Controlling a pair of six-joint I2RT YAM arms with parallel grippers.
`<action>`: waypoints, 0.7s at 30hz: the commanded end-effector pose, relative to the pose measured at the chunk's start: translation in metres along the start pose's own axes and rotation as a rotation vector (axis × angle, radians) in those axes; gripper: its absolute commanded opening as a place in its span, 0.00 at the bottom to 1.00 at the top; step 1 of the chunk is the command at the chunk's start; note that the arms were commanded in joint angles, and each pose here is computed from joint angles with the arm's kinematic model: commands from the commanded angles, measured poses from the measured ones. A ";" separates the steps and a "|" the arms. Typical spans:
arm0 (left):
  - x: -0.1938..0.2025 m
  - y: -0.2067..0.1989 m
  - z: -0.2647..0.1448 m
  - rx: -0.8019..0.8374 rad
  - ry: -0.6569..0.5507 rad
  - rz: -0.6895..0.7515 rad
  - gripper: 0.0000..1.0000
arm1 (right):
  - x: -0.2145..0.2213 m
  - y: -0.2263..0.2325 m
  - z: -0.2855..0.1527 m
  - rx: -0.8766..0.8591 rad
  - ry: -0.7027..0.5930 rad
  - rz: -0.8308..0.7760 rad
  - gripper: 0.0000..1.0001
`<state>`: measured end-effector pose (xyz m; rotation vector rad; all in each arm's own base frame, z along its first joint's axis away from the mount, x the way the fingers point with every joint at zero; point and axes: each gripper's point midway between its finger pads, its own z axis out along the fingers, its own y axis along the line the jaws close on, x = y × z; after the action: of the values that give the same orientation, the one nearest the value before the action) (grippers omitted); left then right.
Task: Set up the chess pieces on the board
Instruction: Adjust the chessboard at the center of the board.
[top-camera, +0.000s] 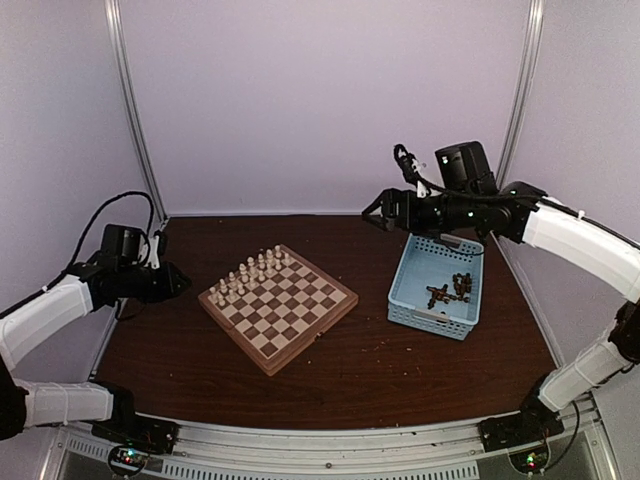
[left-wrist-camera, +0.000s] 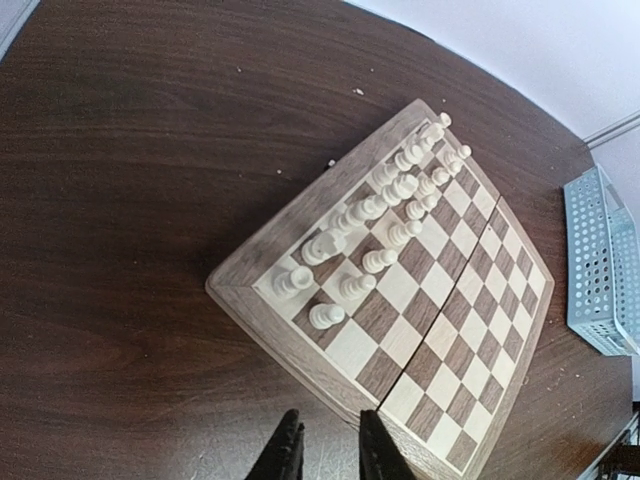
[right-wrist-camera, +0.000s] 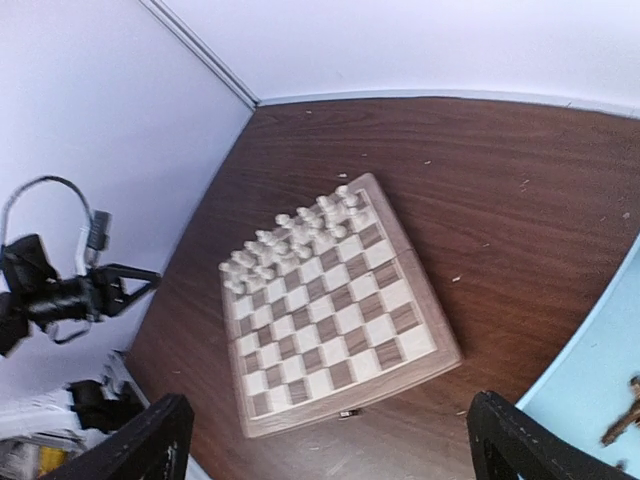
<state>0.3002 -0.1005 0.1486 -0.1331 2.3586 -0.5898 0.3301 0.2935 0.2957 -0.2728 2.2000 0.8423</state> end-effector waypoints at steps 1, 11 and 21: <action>-0.014 -0.017 -0.011 0.045 -0.018 0.044 0.21 | -0.029 0.065 -0.040 -0.286 -0.053 0.174 1.00; -0.022 -0.018 -0.035 0.007 -0.058 0.066 0.23 | -0.070 0.102 -0.111 -0.536 -0.252 0.360 1.00; -0.020 -0.017 -0.042 -0.007 -0.052 0.078 0.24 | -0.062 0.076 -0.104 -0.480 -0.262 0.397 1.00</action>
<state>0.2850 -0.0936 0.1811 -0.0909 2.3392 -0.5437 0.2788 0.2940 0.4343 0.0111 1.8269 1.5444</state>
